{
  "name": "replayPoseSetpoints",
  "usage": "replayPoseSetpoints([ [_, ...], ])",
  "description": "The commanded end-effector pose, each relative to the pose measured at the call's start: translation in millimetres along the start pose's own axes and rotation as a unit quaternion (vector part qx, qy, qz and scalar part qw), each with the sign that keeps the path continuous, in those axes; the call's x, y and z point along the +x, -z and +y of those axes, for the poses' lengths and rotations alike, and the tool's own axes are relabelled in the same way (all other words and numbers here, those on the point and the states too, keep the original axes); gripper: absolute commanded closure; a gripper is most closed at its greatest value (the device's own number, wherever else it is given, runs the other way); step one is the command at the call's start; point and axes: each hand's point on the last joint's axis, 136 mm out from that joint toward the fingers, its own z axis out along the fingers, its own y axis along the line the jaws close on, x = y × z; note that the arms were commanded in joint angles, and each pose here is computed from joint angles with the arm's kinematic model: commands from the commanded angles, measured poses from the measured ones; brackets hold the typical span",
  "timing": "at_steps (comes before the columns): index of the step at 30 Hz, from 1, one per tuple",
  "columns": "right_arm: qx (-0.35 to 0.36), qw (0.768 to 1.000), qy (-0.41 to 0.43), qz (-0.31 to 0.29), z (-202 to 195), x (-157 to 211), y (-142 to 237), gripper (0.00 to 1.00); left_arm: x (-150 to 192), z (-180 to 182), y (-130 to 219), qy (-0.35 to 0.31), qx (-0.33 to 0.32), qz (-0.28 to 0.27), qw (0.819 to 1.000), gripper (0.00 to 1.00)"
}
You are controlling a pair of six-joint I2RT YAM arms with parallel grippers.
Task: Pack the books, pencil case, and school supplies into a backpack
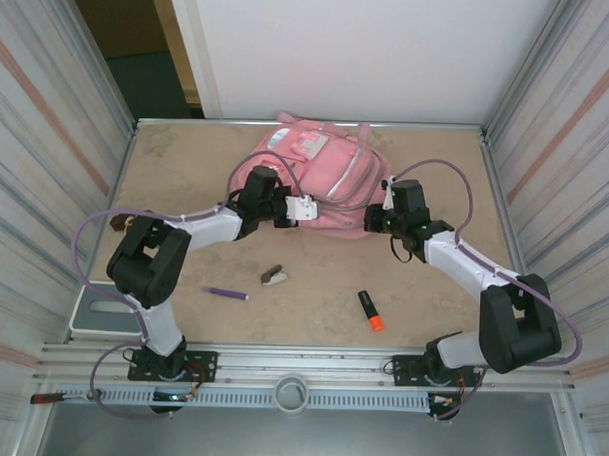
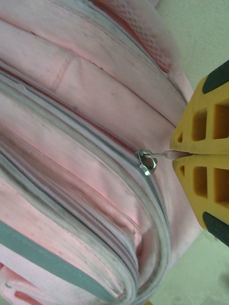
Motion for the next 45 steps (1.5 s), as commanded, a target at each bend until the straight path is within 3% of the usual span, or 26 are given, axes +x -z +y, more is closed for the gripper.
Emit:
replayPoseSetpoints([
  [1, 0.016, 1.0, -0.008, 0.019, -13, 1, -2, 1.0, 28, 40, 30, 0.035, -0.059, 0.041, 0.997, 1.0],
  [4, -0.026, 0.999, -0.006, 0.022, 7, 2, -5, 1.0, 28, 40, 31, 0.042, -0.055, 0.045, 0.997, 0.89],
  [7, -0.058, 0.998, 0.0, 0.018, 27, 2, -4, 1.0, 19, 40, 34, 0.053, -0.059, 0.035, 0.996, 0.64],
  [10, -0.08, 0.997, 0.003, 0.011, 42, 0, 2, 1.0, -9, 31, 42, 0.053, -0.044, 0.003, 0.998, 0.5],
  [12, -0.095, 0.995, 0.006, 0.003, 52, -2, 7, 1.0, -31, 23, 48, 0.054, -0.031, -0.026, 0.998, 0.42],
  [16, -0.115, 0.993, 0.009, -0.007, 67, -7, 15, 1.0, -66, 6, 50, 0.041, -0.005, -0.061, 0.997, 0.39],
  [25, -0.128, 0.991, 0.013, -0.025, 75, -10, 28, 1.0, -82, -9, 11, 0.009, 0.027, -0.021, 0.999, 0.49],
  [38, -0.12, 0.993, 0.007, -0.017, 66, 0, 21, 1.0, -62, -12, -23, -0.034, 0.008, 0.047, 0.998, 0.66],
  [42, -0.109, 0.994, 0.003, -0.016, 58, 1, 16, 1.0, -50, -14, -26, -0.047, 0.006, 0.069, 0.997, 0.79],
  [45, -0.093, 0.996, 0.0, -0.014, 48, 3, 12, 1.0, -42, -12, -28, -0.053, 0.001, 0.081, 0.995, 0.94],
])
